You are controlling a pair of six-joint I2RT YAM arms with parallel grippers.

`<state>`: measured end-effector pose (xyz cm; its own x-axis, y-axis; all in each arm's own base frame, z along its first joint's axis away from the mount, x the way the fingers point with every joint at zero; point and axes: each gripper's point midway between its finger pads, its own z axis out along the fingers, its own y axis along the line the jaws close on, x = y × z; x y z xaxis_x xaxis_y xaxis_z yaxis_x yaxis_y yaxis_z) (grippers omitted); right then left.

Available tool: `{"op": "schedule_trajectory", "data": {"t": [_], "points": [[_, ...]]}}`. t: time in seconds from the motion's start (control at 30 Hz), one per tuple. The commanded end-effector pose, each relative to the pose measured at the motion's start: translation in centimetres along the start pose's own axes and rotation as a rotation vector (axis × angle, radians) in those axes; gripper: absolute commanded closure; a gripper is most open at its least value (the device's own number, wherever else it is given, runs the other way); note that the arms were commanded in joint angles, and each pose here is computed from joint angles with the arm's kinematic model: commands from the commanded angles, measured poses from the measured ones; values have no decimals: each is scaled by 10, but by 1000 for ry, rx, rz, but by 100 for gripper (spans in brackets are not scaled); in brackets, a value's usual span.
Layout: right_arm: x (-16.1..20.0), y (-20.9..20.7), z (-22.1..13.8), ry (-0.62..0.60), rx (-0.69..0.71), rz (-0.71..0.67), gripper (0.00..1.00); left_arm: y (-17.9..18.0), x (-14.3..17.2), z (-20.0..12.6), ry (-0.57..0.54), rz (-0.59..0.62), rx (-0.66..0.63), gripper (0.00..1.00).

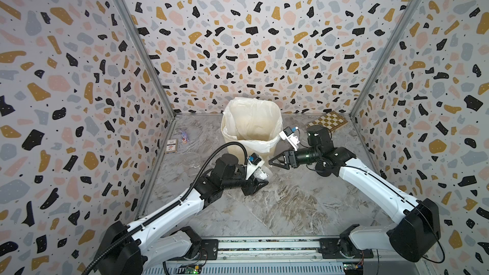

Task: Empty the moldy dried flower tea in the jars
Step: Unscrew the lid from the jar.

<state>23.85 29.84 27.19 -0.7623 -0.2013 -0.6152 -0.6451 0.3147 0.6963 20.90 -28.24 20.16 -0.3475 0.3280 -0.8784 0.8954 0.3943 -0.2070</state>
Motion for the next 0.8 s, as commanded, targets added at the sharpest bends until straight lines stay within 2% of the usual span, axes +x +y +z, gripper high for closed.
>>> {"op": "schedule_trajectory", "data": {"t": [0.0, 0.17, 0.37, 0.6, 0.67, 0.77], "points": [[-2, 22, -11, -22, -43, -128, 34, -20, -19, -9, -66, 57, 89, 44], [14, 38, -16, 13, -142, -264, 42, -54, -29, -21, -83, 72, 265, 44], [31, 79, -35, 3, -314, -475, 42, -86, -39, -37, -72, 49, 449, 43], [52, 113, -56, 7, -495, -594, 41, -110, -50, -49, -38, 1, 634, 43], [52, 115, -59, -2, -485, -612, 37, -109, -46, -48, -16, -4, 632, 43], [43, 108, -57, -25, -379, -601, 14, -102, -42, -43, -6, 16, 574, 43]]}}
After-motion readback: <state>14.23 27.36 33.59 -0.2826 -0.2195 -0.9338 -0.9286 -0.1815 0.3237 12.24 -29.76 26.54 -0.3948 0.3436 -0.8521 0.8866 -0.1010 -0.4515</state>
